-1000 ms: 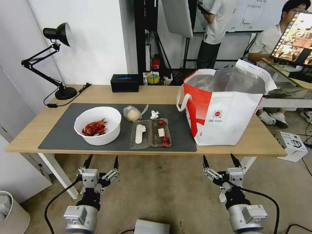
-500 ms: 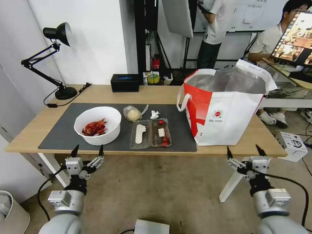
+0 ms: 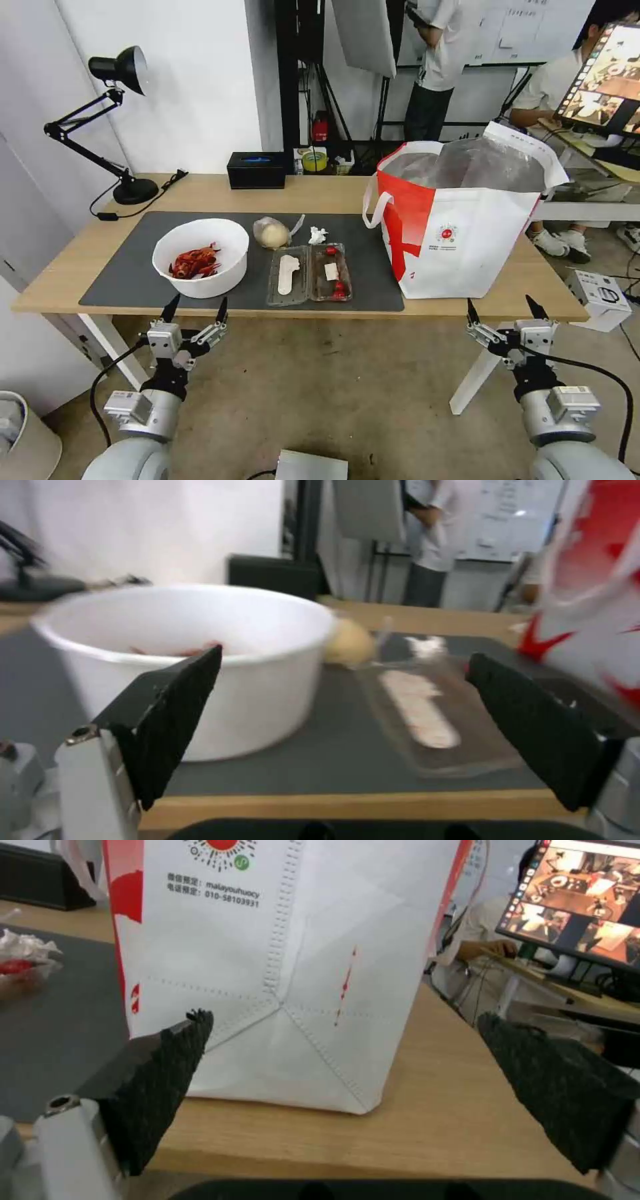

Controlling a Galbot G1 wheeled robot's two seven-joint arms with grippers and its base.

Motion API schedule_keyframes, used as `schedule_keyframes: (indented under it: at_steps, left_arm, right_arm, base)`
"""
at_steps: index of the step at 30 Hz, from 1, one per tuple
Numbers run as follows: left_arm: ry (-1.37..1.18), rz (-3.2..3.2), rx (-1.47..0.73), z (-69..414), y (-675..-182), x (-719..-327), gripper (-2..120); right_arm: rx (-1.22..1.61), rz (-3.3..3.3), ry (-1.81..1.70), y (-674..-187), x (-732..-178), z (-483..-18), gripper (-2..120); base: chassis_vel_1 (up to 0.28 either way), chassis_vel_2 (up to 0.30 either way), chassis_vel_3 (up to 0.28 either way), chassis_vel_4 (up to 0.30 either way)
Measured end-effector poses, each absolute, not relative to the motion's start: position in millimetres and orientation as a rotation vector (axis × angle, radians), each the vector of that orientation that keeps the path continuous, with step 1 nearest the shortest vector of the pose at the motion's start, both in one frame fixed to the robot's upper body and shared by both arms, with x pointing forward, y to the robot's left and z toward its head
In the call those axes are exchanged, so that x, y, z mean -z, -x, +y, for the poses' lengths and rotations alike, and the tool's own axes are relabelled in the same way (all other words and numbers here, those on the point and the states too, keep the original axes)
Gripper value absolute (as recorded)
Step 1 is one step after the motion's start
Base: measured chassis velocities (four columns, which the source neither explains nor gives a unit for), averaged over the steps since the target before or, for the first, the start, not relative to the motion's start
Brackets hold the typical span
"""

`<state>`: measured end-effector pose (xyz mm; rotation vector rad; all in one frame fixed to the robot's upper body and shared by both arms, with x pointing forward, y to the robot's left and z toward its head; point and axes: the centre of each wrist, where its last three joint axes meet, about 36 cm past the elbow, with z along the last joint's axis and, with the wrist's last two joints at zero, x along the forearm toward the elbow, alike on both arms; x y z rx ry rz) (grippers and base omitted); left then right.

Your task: Pick up the trash from the table and place it into the takeout bag.

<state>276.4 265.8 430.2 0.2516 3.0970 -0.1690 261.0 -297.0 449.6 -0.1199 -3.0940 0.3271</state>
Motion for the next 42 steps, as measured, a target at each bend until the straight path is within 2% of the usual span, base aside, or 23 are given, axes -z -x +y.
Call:
schedule_keyframes:
  at_steps: [8,16,22,23,25,42]
  left_arm:
    - [-0.378,3.168,0.595,240.6,-279.9,-450.7,100]
    - [-0.451,3.205,0.902,213.5,-288.8,-445.5,100]
    - [-0.401,3.167,1.387,188.3,-297.9,-460.2,100]
    - [-0.401,3.167,1.387,188.3,-297.9,-460.2,100]
    - [-0.388,3.135,1.529,181.9,-307.6,-468.8,100]
    - [-0.395,3.016,1.895,129.6,-346.9,-464.5,100]
  right_arm:
    - [-0.332,-3.100,0.092,-263.3,-450.8,-296.0,100]
    - [-0.335,-3.096,0.087,-262.9,-450.4,-297.0,100]
    - [-0.325,-3.081,0.099,-261.9,-445.2,-297.2,100]
    - [-0.325,-3.081,0.099,-261.9,-445.2,-297.2,100]
    - [-0.322,-3.077,0.102,-262.1,-443.3,-297.4,100]
    - [-0.310,-3.057,0.131,-262.2,-434.7,-298.3,100]
  base:
    - [0.000,0.000,0.000,0.000]
    - [0.000,0.000,0.000,0.000]
    - [0.000,0.000,0.000,0.000]
    - [0.000,0.000,0.000,0.000]
    - [0.000,0.000,0.000,0.000]
    - [0.000,0.000,0.000,0.000]
